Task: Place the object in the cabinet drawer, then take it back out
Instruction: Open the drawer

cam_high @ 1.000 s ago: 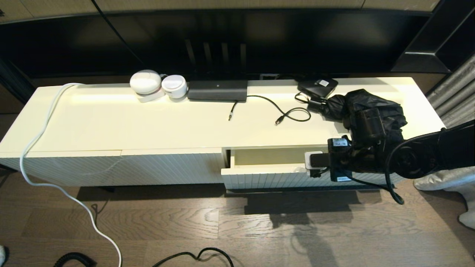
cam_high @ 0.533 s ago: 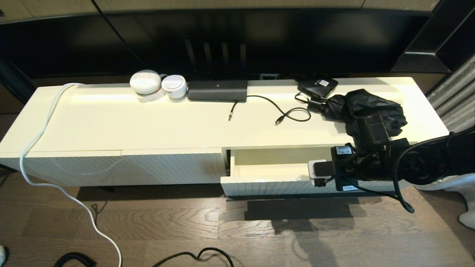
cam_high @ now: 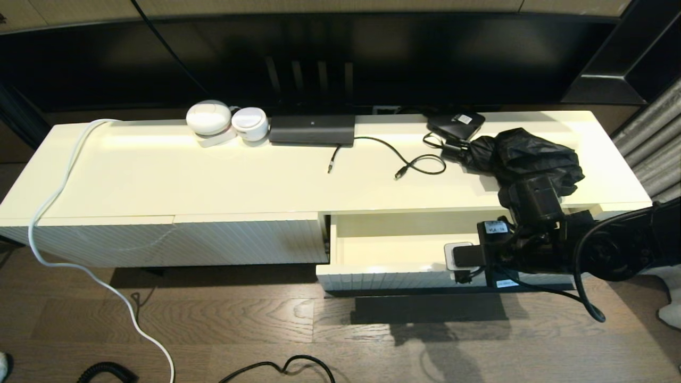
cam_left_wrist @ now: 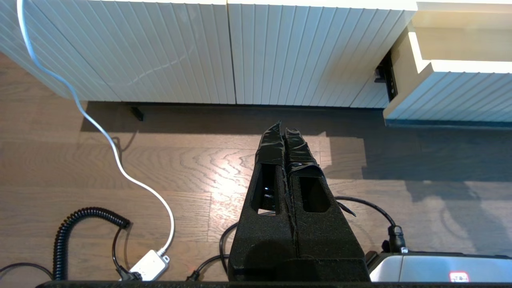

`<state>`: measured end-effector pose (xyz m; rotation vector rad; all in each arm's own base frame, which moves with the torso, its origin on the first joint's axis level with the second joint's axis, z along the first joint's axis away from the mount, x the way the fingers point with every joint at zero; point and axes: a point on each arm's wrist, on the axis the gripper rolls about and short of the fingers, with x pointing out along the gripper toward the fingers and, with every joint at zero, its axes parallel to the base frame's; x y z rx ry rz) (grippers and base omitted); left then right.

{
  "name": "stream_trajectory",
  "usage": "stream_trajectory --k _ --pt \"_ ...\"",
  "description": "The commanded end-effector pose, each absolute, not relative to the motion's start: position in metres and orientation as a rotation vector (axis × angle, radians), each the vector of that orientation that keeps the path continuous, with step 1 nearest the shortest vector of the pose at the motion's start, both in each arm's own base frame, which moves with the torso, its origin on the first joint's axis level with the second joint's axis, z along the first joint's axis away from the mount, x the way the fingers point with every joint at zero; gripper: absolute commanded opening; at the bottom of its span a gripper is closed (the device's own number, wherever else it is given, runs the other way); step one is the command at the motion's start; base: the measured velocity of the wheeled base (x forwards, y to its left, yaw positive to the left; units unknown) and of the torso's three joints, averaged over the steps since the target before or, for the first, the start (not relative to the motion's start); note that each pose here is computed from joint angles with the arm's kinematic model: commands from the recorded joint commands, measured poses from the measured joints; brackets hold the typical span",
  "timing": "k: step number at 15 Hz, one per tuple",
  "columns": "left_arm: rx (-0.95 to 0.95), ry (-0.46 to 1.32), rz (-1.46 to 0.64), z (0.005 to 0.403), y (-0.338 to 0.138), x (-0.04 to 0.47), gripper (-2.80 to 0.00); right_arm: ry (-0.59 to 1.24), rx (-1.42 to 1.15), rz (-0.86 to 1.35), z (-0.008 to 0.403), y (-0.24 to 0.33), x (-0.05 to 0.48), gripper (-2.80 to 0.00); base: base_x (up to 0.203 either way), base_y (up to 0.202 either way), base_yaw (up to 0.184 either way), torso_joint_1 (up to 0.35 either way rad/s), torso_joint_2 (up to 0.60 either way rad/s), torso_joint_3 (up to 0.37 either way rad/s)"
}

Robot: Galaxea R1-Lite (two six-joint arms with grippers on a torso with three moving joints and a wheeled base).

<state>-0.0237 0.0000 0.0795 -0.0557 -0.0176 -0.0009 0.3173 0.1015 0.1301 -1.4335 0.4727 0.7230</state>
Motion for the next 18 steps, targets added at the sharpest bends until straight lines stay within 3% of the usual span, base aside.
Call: stream_trajectory --k 1,18 --pt "-0.057 -0.017 0.0 0.08 0.0 -0.024 -2.8 0.475 -1.44 0.737 0.131 0.101 0.31 -2.8 0.0 0.0 0.0 0.0 0.0 0.0" --pt "-0.057 -0.017 -0.001 0.08 0.0 -0.024 -2.8 0.576 -1.413 0.802 0.11 0.088 0.263 -2.8 0.0 0.0 0.0 0.0 0.0 0.0"
